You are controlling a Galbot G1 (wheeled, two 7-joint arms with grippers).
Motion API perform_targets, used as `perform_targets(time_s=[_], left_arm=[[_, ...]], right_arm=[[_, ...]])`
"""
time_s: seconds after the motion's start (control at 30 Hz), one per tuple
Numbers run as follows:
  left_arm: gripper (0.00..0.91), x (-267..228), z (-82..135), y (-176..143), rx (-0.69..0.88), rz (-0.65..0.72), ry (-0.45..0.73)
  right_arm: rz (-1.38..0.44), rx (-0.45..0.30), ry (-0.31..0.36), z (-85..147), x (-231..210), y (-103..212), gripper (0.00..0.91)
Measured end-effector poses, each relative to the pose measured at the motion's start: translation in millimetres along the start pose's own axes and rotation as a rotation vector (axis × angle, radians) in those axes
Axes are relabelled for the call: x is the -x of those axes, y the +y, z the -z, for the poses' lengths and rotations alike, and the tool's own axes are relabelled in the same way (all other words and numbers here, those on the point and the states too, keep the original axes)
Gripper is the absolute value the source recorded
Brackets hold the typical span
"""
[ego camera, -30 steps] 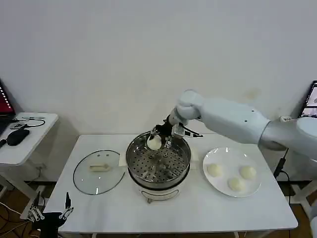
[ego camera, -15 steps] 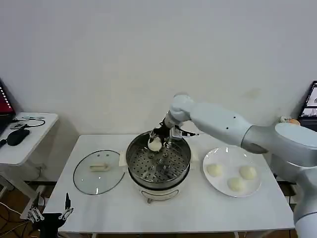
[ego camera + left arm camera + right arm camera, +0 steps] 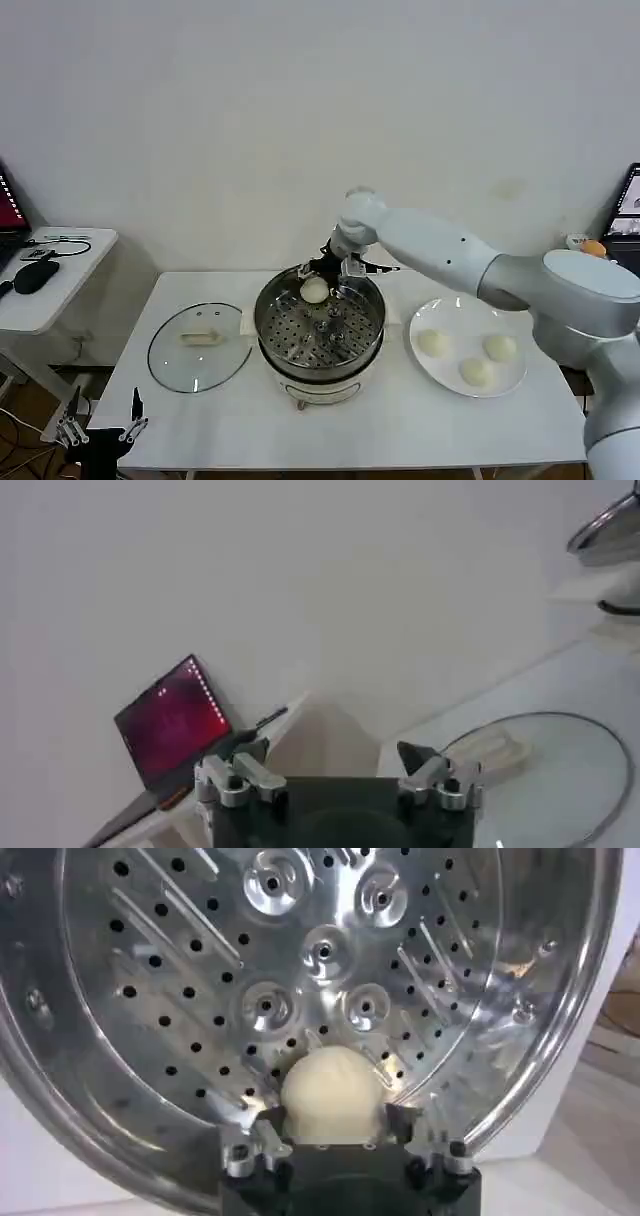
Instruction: Take steamed baozi put them in steamer then cover it.
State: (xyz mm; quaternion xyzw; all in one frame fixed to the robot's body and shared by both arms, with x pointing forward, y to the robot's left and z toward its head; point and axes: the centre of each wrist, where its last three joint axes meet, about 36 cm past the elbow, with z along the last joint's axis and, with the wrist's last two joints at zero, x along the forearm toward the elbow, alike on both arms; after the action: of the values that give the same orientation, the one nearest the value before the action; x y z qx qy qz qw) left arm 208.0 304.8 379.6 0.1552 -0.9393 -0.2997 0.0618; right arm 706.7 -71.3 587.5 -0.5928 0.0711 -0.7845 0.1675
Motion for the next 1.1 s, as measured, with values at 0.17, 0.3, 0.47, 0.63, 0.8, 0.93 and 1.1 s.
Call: perform_targets(time_s=[0.17, 0.3, 0.47, 0.63, 0.8, 0.93, 1.1], left_arm=[[0.907, 0.8, 2.8, 1.0, 0.001, -0.005, -0.009], [0.907, 1.2, 6.0, 1.6, -0.001, -0.016, -0.018], [0.907, 4.4, 7.1, 0.6, -0.006, -0.034, -0.025], [0.907, 7.9, 6.5, -0.8, 0.002, -0.051, -0.037], [0.907, 10.2, 7.1, -5.8, 0.008, -0.072, -0.053], [0.907, 12.0, 6.4, -11.3, 0.015, -0.095, -0.062], [0.907, 12.9, 5.7, -16.6, 0.024, -0.117, -0.071]], right_arm=[[-0.008, 0.033, 0.051, 0.3, -29.5, -2.0, 0.907], [-0.035, 0.120, 0.103, 3.8, -61.7, 5.7, 0.907], [-0.051, 0.296, 0.211, 13.9, -104.2, 30.9, 0.907], [-0.024, 0.539, 0.315, 36.1, -135.0, 78.1, 0.907], [-0.002, 0.808, 0.371, 71.9, -150.4, 134.9, 0.907], [0.014, 1.003, 0.362, 106.2, -149.5, 171.8, 0.907], [0.059, 1.199, 0.300, 143.5, -138.5, 207.6, 0.907]])
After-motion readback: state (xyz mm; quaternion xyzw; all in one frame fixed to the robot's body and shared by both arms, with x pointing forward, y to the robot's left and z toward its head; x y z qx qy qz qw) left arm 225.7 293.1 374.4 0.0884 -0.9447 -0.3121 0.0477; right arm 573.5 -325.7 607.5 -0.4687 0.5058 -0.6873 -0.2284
